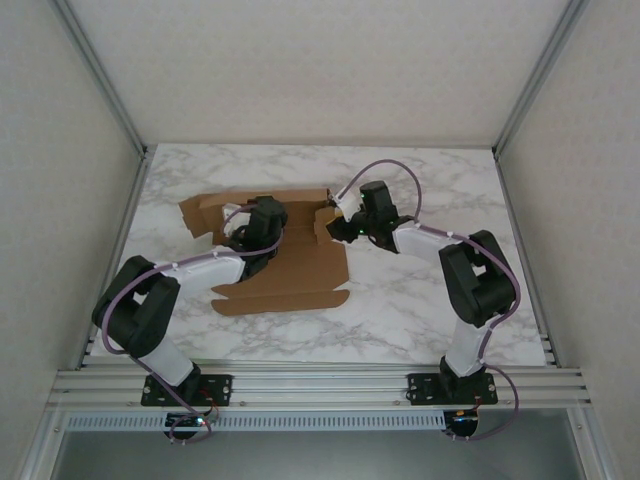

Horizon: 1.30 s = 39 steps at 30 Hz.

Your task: Fold the paper box

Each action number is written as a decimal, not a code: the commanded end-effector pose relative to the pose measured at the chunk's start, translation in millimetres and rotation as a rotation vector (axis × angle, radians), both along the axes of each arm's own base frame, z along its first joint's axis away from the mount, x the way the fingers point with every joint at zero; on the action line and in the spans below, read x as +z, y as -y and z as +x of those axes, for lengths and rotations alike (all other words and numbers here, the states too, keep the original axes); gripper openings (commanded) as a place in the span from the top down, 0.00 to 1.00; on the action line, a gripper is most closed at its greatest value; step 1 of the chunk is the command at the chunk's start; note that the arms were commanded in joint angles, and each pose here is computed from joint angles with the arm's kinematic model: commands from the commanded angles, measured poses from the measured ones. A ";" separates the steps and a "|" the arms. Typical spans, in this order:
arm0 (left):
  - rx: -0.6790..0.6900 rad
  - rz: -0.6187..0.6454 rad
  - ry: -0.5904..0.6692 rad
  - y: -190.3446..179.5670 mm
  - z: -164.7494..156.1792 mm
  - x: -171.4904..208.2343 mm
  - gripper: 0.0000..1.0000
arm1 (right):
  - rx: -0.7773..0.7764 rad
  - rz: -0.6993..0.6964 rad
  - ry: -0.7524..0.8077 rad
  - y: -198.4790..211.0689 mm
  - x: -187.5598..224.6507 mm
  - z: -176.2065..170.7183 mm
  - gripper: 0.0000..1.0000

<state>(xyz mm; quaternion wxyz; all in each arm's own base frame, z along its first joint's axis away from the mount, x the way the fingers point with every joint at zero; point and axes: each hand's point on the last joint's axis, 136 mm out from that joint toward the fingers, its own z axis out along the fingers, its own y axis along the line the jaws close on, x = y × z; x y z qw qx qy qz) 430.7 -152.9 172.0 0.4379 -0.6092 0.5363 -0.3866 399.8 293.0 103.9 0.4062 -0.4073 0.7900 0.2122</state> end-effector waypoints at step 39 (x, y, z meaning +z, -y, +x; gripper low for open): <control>-0.107 0.109 -0.171 15.8 -9.1 -46.1 1.00 | -0.112 -0.034 0.225 -22.5 30.7 45.9 0.56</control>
